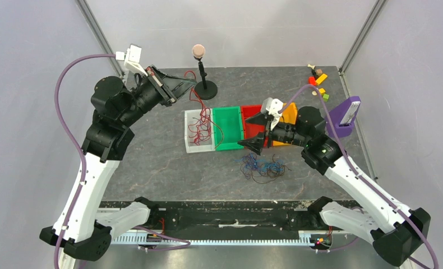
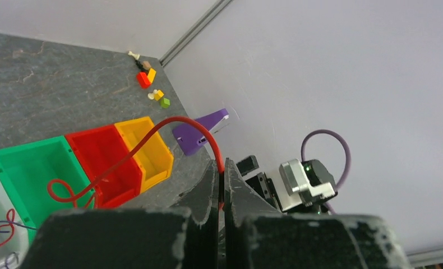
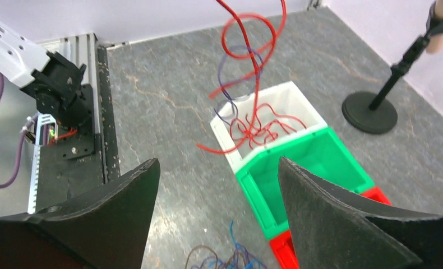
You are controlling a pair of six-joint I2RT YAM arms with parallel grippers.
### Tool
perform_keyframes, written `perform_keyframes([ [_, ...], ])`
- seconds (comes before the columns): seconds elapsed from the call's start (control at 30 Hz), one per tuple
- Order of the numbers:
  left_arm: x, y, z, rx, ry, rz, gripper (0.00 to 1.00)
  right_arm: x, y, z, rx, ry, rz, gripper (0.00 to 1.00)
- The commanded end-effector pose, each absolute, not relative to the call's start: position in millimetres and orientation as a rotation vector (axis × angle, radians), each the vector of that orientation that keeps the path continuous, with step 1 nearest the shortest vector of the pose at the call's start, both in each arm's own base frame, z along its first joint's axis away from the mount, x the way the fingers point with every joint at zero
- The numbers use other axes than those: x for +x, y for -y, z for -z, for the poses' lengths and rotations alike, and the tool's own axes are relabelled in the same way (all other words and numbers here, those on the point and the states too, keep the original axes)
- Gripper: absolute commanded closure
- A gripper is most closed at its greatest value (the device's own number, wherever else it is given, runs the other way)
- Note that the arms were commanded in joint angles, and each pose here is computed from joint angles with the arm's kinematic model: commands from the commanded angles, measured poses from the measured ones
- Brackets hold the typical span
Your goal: Untangle the cables
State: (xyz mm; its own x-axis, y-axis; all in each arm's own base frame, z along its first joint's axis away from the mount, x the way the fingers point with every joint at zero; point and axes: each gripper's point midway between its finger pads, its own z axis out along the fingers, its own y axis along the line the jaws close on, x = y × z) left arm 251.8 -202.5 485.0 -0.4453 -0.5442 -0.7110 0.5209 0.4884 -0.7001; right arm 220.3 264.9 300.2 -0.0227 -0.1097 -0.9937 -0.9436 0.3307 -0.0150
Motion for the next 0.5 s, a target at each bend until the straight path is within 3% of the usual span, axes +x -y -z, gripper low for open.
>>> perform_keyframes([
  [0.0,254,192,-508,-0.191,-1.6,1.255,0.98,227,-282,-338,-0.967,-1.27,-0.867,0.22],
  [0.47,246,199,-536,-0.228,-1.551,1.4,0.98,224,-337,-317,-1.011,-1.244,-0.838,0.35],
])
